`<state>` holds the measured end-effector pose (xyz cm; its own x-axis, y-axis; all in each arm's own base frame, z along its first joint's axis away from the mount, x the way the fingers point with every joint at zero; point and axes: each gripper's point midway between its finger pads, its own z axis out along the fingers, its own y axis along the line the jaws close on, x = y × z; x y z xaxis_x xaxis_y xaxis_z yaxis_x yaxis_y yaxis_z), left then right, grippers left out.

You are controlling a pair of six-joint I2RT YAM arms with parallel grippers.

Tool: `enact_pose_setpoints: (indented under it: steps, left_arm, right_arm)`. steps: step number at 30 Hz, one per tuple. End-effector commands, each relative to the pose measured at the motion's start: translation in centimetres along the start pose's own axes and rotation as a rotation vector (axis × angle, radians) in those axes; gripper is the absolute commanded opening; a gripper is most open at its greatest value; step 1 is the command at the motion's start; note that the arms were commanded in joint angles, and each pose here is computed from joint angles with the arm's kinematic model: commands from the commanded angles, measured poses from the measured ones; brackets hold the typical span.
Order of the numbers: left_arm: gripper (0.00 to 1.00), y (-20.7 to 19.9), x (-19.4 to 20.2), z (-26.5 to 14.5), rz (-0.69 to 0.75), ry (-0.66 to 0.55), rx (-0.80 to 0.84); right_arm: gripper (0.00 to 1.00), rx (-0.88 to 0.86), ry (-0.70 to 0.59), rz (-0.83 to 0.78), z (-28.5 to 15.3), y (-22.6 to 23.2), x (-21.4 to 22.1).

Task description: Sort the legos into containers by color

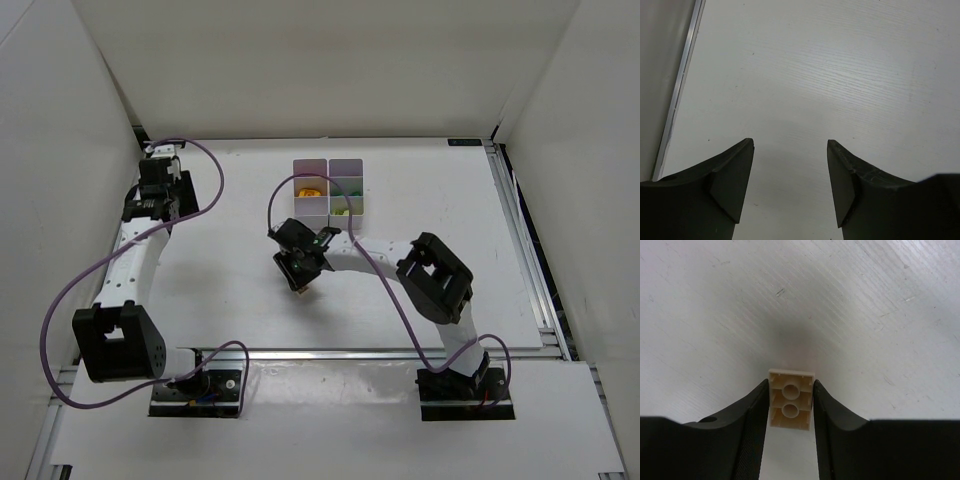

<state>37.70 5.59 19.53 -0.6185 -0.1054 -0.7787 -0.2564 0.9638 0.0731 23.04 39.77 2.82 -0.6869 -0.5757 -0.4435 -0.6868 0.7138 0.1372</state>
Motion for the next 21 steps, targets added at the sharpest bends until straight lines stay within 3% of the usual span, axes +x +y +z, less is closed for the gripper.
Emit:
enact_pose_setpoints:
  steps: [1, 10, 21]
  left_arm:
    - [0.71, -0.1, -0.6, 0.1, -0.004, -0.025, 0.015]
    - [0.71, -1.6, -1.4, 0.8, -0.038, -0.019, 0.079]
    - [0.72, -2.7, -3.4, 1.7, -0.044, -0.031, 0.122]
  right_arm:
    - [0.23, 0.016, -0.044, -0.042, -0.3, 0.2, -0.9]
    - [0.19, 0.193, -0.355, -0.34, -7.0, -2.1, -10.9]
    - [0.17, 0.304, -0.499, -0.294, -10.5, -6.9, -17.0]
